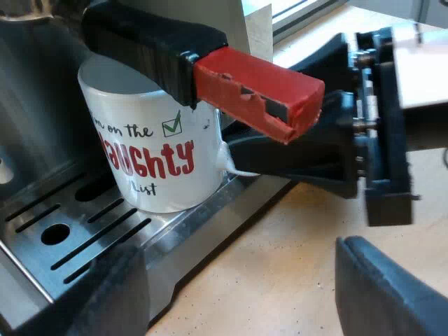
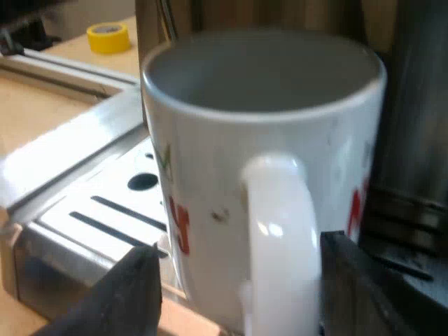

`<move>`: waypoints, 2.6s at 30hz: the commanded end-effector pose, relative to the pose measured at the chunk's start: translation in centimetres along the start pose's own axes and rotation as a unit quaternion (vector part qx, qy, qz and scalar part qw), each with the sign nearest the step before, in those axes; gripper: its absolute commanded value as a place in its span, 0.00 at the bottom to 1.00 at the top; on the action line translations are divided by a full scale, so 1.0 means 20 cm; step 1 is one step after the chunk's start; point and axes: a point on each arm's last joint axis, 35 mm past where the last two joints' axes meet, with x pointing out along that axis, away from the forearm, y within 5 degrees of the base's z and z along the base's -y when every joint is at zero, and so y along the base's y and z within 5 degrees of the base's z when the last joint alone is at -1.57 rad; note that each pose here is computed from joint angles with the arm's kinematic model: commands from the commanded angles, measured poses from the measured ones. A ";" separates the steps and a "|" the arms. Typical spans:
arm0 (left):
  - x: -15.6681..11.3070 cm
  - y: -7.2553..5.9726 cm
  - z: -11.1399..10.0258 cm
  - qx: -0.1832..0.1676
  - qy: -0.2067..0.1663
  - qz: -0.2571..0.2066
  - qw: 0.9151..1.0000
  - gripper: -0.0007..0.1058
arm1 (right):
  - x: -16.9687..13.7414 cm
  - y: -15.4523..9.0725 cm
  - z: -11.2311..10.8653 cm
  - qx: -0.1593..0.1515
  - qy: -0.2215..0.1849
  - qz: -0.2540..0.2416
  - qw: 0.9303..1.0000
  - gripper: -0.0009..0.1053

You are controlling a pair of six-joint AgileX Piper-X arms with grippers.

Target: Place mug into machine

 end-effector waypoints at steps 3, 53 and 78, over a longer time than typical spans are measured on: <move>0.00 0.00 0.01 -0.005 -0.009 -0.003 1.000 0.56 | 0.10 -0.04 0.02 0.015 -0.009 -0.016 1.000 0.50; -0.26 -0.09 0.21 0.020 -0.110 -0.017 0.994 0.56 | -0.16 -0.02 0.19 -0.021 0.050 0.017 0.998 0.50; -0.50 -0.13 0.34 -0.008 -0.090 0.070 0.993 0.56 | -0.52 0.06 0.52 -0.011 -0.035 0.014 0.999 0.50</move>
